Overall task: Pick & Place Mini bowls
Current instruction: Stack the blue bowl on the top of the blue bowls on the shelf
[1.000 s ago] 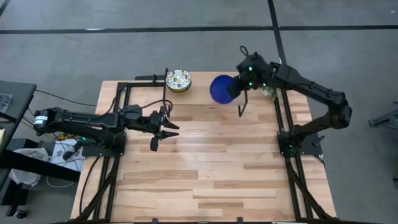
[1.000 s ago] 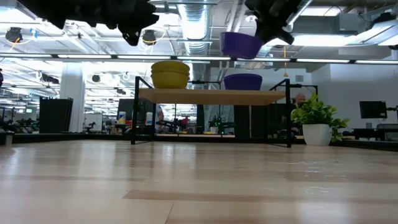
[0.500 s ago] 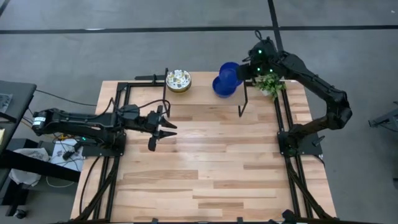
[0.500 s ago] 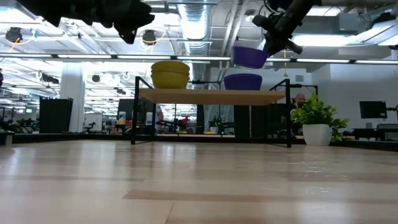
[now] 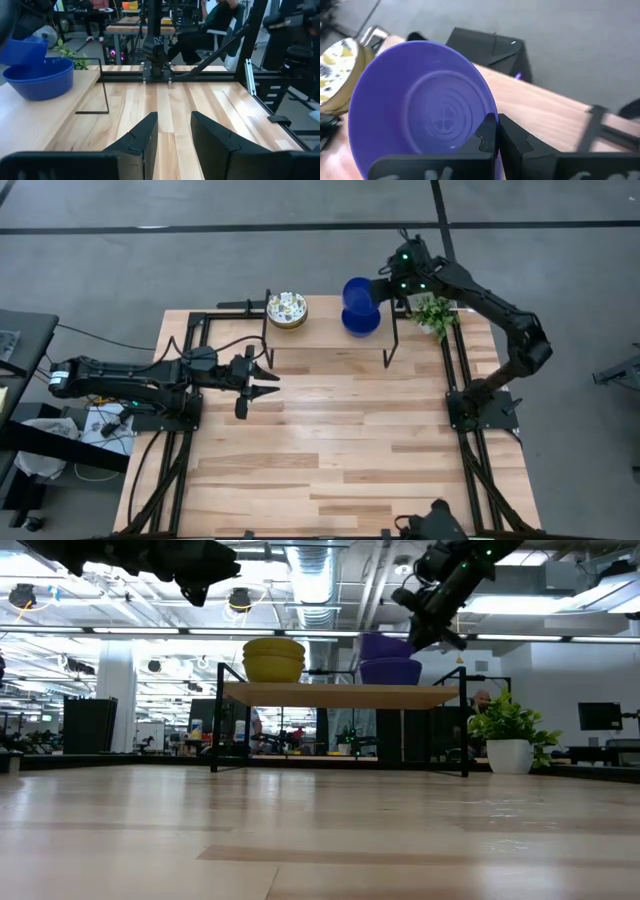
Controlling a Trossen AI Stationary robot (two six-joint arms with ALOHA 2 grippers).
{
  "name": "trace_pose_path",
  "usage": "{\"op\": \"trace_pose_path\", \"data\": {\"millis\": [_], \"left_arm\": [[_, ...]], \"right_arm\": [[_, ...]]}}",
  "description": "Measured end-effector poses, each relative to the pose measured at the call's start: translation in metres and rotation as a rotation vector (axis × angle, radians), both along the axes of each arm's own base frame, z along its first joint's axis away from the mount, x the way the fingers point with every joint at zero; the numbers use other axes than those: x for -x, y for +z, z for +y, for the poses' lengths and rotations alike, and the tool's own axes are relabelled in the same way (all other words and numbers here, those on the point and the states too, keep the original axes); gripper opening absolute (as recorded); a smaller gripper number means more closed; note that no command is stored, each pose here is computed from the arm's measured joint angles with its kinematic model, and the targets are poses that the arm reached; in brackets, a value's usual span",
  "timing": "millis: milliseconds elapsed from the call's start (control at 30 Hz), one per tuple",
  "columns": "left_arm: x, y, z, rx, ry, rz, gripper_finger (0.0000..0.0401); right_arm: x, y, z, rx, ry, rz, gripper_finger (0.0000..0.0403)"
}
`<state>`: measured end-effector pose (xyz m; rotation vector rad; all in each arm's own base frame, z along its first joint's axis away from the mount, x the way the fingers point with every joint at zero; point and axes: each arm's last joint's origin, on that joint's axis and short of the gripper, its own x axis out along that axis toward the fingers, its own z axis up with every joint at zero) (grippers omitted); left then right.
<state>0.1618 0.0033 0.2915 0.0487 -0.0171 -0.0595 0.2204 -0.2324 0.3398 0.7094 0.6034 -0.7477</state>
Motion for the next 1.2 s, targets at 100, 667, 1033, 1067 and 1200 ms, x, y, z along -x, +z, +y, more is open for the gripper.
{"op": "trace_pose_path", "data": {"millis": [100,667,1033,1067,1200], "left_arm": [[0.0,-0.001,0.0,0.0,0.0,0.007,0.0116],[0.0,-0.003,0.0,0.002,0.0,0.036,0.0116],[0.0,-0.003,0.0,0.002,0.0,0.036,0.0116],[0.0,-0.003,0.0,0.002,0.0,0.036,0.0116],[0.0,-0.004,0.0,0.002,0.0,0.037,0.0116]], "right_arm": [[-0.005,-0.005,-0.004,-0.036,0.033,-0.012,0.0],[-0.005,0.009,0.005,-0.135,0.065,0.07,0.0],[-0.007,0.006,0.013,-0.153,0.073,0.129,0.0],[-0.009,0.005,0.013,-0.149,0.072,0.136,0.0],[-0.013,0.0,0.012,-0.156,0.067,0.151,0.0]]}}
